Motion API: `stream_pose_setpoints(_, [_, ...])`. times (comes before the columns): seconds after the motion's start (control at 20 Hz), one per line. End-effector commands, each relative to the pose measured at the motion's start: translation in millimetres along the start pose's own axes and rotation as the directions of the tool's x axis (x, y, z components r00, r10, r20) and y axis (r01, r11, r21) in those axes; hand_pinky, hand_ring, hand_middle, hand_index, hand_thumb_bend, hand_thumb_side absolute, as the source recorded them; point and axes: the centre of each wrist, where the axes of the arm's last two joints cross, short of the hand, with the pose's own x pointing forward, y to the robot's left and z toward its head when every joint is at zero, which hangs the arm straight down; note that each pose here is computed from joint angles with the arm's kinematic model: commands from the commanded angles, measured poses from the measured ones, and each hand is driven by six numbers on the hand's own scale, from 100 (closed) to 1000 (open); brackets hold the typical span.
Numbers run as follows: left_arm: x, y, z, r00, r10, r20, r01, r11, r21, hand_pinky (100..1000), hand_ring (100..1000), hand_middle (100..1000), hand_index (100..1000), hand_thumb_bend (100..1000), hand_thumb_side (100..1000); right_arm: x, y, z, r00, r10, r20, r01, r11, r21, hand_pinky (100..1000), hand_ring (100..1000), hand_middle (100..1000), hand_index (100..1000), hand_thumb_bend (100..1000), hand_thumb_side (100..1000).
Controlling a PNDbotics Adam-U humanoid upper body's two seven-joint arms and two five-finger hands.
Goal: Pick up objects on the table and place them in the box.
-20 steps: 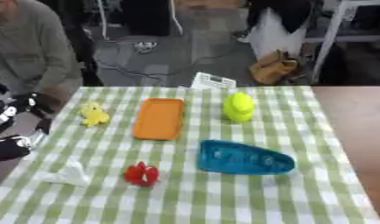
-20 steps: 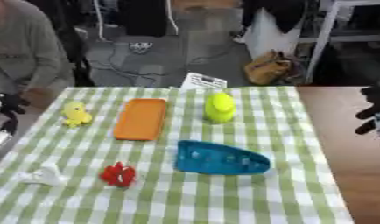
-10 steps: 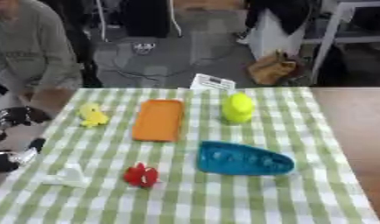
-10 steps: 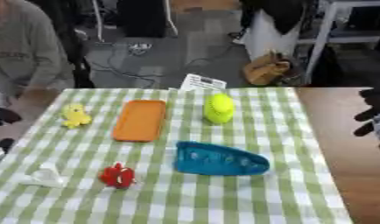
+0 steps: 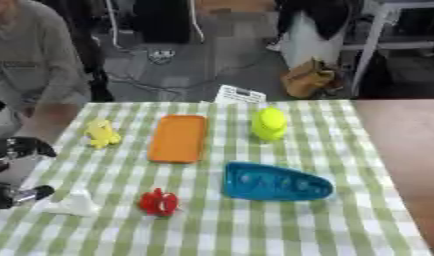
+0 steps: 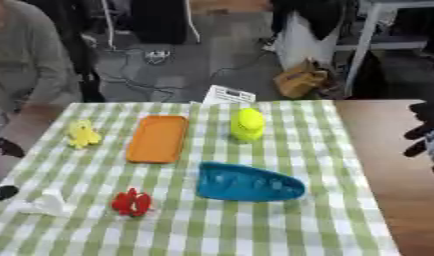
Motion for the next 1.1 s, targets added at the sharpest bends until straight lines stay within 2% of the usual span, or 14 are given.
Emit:
stream_pose_setpoints(0.05, [-8.6,5.7,2.3,0.985,-0.13,0.111,0.148,0.973,-0.178,761,817,800,869,522,911,7.8,-8.7,-4.4,0.999,0.037,0.034,-0.037,0.999,-0.005,492,593,734,698,100,712])
stream_pose_setpoints(0.1, [-8.9,2.7,1.3,0.986,-0.129,0.11,0.147,0.973,-0.179,764,821,811,877,566,969,7.9,-8.6,-4.4,0.999,0.037,0.034,-0.036,0.999,-0.005,492,593,734,698,100,712])
stream_pose_setpoints(0.25, [-9.5,-7.4,-3.9,0.984,-0.13,0.119,0.154,0.964,-0.215,769,829,820,878,619,992,8.3,-8.4,-4.8,0.999,0.035,0.036,-0.035,0.999,-0.004,492,593,734,698,100,712])
stream_pose_setpoints(0.6, [-7.7,-10.0,-12.2,0.979,-0.149,0.14,0.174,0.966,-0.19,763,820,798,861,590,903,8.4,-8.0,-4.7,0.999,0.034,0.036,-0.034,0.999,-0.004,492,593,734,698,100,712])
stream_pose_setpoints(0.65, [-7.0,-9.8,-13.3,0.979,-0.15,0.137,0.173,0.969,-0.175,761,819,798,861,582,854,8.4,-7.9,-4.7,0.999,0.033,0.036,-0.033,0.999,-0.004,492,593,735,698,100,713])
stream_pose_setpoints(0.75, [-5.4,-9.8,-15.2,0.979,-0.157,0.129,0.176,0.972,-0.153,762,820,800,861,590,819,8.4,-7.8,-4.7,0.999,0.033,0.036,-0.033,0.999,-0.004,492,593,734,698,100,713])
stream_pose_setpoints(0.95, [-2.7,-11.2,-18.6,0.975,-0.185,0.12,0.201,0.97,-0.14,764,824,800,858,622,770,8.4,-7.6,-4.8,0.999,0.032,0.036,-0.031,0.999,-0.005,492,593,735,698,100,713])
stream_pose_setpoints(1.1, [-2.8,-14.0,-20.5,0.972,-0.2,0.119,0.217,0.965,-0.149,764,824,801,858,623,766,8.5,-7.5,-4.8,0.999,0.031,0.036,-0.031,1.0,-0.005,492,593,735,698,100,713])
